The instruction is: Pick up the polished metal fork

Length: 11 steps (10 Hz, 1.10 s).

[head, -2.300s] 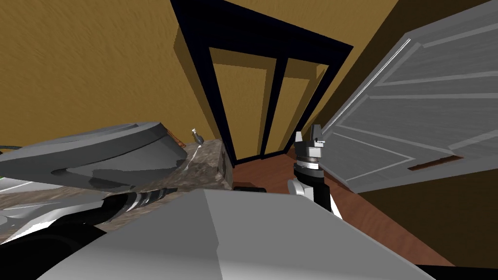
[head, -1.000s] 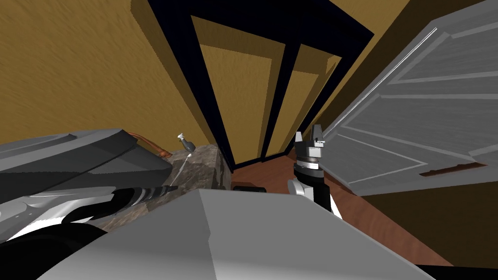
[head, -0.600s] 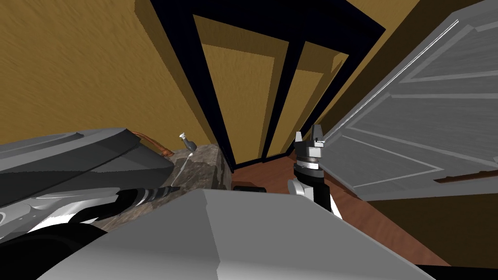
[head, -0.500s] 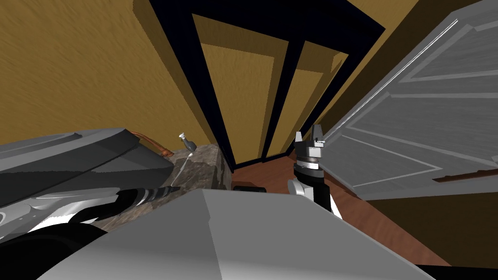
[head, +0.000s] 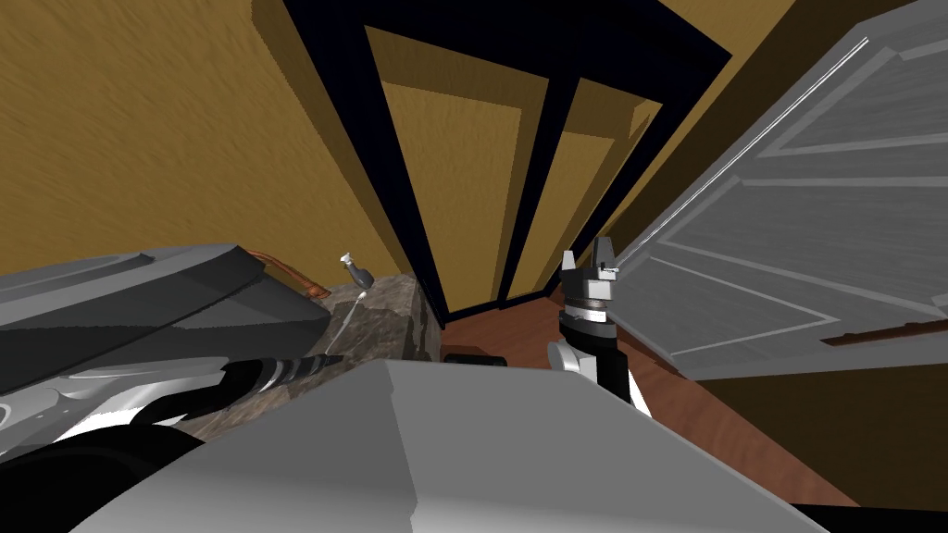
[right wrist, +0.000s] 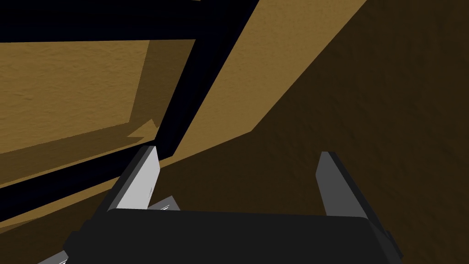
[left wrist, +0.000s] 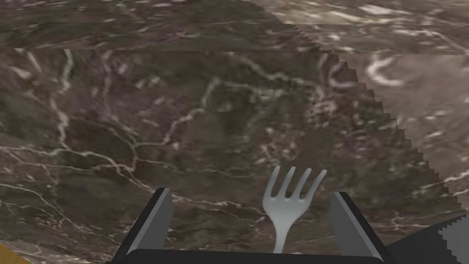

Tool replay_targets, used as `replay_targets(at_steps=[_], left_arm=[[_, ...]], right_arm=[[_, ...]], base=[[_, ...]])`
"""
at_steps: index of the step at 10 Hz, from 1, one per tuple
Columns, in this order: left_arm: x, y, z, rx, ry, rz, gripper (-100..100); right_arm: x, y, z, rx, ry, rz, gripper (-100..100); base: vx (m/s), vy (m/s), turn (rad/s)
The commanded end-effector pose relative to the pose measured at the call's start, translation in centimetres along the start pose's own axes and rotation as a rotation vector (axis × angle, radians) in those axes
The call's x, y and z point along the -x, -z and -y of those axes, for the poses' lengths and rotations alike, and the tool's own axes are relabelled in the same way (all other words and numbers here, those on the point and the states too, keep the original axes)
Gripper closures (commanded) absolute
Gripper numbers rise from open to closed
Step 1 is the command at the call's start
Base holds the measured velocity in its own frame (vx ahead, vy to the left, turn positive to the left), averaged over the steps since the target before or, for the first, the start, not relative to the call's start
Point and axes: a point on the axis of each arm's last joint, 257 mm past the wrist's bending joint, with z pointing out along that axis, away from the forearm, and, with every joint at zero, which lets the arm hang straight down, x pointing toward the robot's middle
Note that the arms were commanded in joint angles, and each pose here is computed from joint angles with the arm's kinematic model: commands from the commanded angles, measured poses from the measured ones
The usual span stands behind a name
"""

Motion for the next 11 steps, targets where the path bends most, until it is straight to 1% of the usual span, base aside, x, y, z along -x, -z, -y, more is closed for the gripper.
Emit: replay_targets(at_steps=[1,2,5,6,7,8,9,11], left_arm=[[0.0,0.0,0.0,0.0,0.0,0.0,-100],[-1.1,-0.4,-0.5,0.003,0.012,0.001,-100],[-2.6,-0.9,-1.2,0.008,0.028,0.001,-100],[-3.4,-1.1,-1.4,0.009,0.036,0.001,-100],[-3.9,-1.3,-1.5,0.01,0.039,0.001,-100],[-3.4,-1.1,-1.7,0.016,0.034,0.003,-100],[-3.5,-1.1,-1.8,0.017,0.034,0.003,100],[-3.4,-1.1,-1.9,0.022,0.035,0.005,100]], right_arm=[[0.0,0.0,0.0,0.0,0.0,0.0,0],[0.0,0.0,0.0,0.0,0.0,0.0,0],[0.0,0.0,0.0,0.0,0.0,0.0,0],[0.0,0.0,0.0,0.0,0.0,0.0,0],[0.0,0.0,0.0,0.0,0.0,0.0,0],[0.0,0.0,0.0,0.0,0.0,0.0,0],[0.0,0.0,0.0,0.0,0.0,0.0,0],[0.0,0.0,0.0,0.0,0.0,0.0,0]], base=[[-0.008,0.004,-0.026],[0.02,0.006,-0.104],[0.033,0.012,-0.055],[0.034,0.009,-0.075],[0.028,0.009,-0.055],[0.007,0.0,-0.005],[0.0,0.0,0.0],[0.0,0.0,0.0]])
